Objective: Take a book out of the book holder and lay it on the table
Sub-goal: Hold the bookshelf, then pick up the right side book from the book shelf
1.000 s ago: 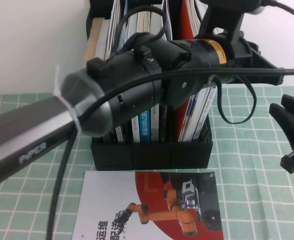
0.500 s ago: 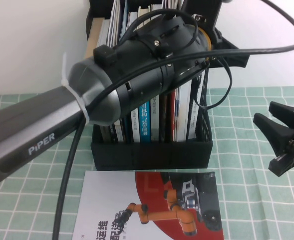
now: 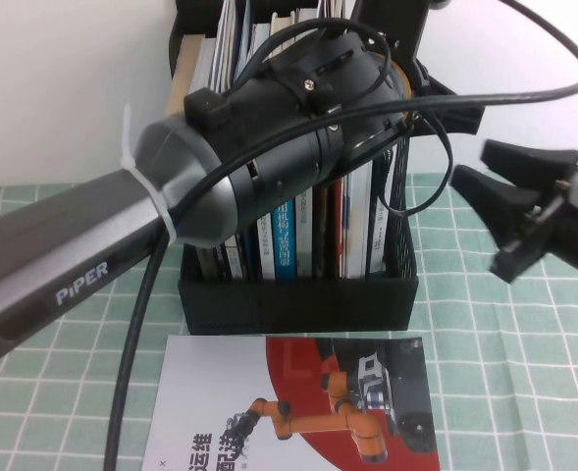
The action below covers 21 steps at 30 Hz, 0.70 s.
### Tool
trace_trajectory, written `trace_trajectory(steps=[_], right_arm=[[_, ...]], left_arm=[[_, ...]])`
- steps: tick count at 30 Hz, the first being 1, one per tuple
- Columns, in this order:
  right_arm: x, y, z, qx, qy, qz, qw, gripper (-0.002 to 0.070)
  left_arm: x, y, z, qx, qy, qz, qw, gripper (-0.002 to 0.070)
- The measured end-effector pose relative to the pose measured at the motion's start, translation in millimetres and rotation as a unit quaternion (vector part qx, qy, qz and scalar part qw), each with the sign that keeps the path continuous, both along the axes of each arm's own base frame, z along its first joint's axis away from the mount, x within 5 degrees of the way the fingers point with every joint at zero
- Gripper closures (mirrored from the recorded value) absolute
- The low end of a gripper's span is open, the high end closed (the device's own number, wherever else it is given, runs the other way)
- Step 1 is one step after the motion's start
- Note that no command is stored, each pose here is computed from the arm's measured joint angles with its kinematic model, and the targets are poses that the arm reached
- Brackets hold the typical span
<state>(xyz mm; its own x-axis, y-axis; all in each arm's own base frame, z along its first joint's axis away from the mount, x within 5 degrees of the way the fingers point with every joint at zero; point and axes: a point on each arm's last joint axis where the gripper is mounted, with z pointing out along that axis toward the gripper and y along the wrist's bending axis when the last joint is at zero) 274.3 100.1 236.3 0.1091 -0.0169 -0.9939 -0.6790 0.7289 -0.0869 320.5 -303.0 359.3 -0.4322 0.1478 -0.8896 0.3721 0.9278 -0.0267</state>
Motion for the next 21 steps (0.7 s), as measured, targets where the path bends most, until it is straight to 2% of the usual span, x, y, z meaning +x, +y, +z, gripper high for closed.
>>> trace_trajectory(steps=[5,10,21], right_arm=[[19.5,33.2,0.1,-0.04,0.015,0.009,0.999,0.0342],[36.9,59.0,-4.3,-0.045,0.026,-0.004,0.999,0.0342],[52.6,66.6,-16.5,-0.048,0.033,-0.02,0.998,0.0342]], left_arm=[[0.0,0.0,0.0,-0.003,0.001,0.001,1.0,0.0678],[0.0,0.1,-0.1,-0.003,0.002,0.003,1.0,0.0678],[3.1,4.7,-0.3,0.012,-0.003,0.012,1.0,0.0678]])
